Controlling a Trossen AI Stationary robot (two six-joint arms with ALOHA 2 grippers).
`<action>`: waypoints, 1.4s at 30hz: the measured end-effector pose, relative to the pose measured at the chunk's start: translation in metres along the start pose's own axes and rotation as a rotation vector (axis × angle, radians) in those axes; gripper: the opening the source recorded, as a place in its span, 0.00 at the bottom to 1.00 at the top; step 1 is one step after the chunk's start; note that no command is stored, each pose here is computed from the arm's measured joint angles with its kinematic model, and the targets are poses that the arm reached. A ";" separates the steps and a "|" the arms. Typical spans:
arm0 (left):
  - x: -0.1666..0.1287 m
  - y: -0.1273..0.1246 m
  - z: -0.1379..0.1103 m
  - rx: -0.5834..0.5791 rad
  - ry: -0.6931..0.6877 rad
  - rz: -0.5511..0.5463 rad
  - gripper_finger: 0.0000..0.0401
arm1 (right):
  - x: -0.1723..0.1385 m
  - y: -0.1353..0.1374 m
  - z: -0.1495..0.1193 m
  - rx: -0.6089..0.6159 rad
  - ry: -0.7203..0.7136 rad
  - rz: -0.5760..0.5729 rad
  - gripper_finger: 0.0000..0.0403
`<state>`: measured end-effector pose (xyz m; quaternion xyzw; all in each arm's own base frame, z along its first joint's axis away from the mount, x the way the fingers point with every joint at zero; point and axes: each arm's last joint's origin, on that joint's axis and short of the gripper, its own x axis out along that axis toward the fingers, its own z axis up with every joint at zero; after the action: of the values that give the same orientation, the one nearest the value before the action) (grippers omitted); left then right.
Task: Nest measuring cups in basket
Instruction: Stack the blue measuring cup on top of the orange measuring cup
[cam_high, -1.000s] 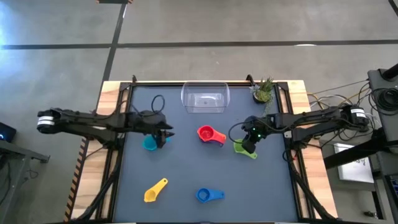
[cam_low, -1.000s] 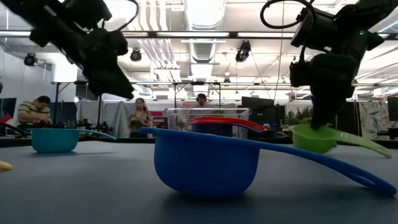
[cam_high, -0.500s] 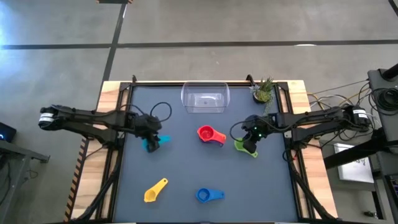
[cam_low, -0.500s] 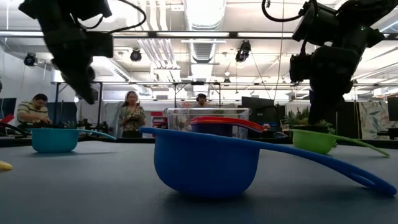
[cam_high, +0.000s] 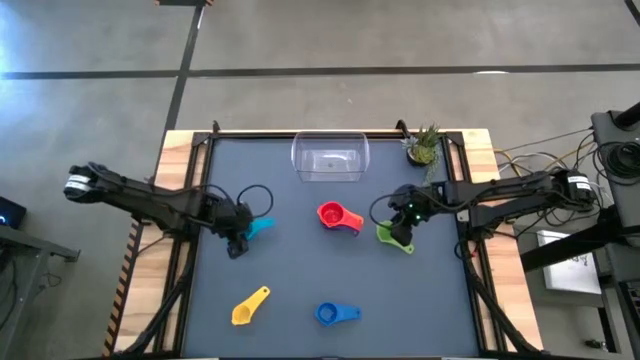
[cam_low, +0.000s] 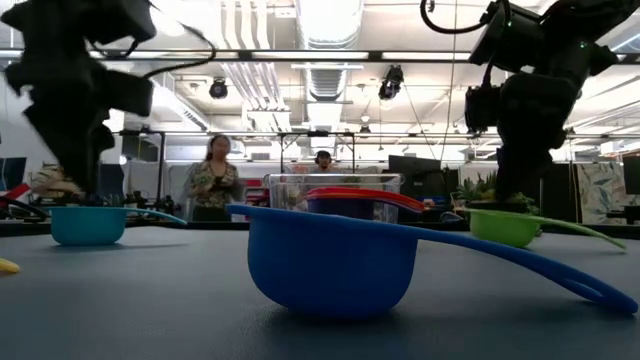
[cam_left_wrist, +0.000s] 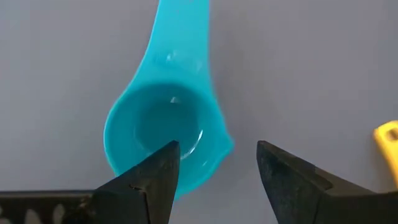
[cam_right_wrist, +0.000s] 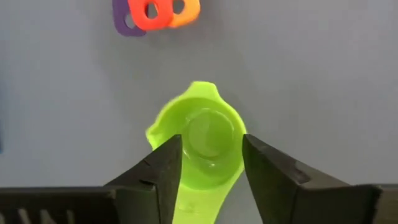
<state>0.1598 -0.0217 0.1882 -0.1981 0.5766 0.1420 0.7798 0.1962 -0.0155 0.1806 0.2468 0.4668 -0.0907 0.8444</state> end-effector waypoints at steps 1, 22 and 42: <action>0.002 0.001 -0.003 0.000 0.010 0.006 0.49 | -0.001 0.001 0.002 -0.001 -0.007 0.003 0.41; 0.046 0.001 -0.004 0.100 0.083 0.126 0.20 | -0.034 0.026 0.045 -0.182 -0.189 0.040 0.45; -0.007 -0.091 0.129 0.780 -0.214 0.147 0.00 | -0.040 0.031 0.044 -0.253 -0.222 0.069 0.45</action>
<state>0.3075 -0.0412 0.2417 0.1699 0.5156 -0.0122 0.8397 0.2192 -0.0138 0.2440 0.1430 0.3695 -0.0287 0.9177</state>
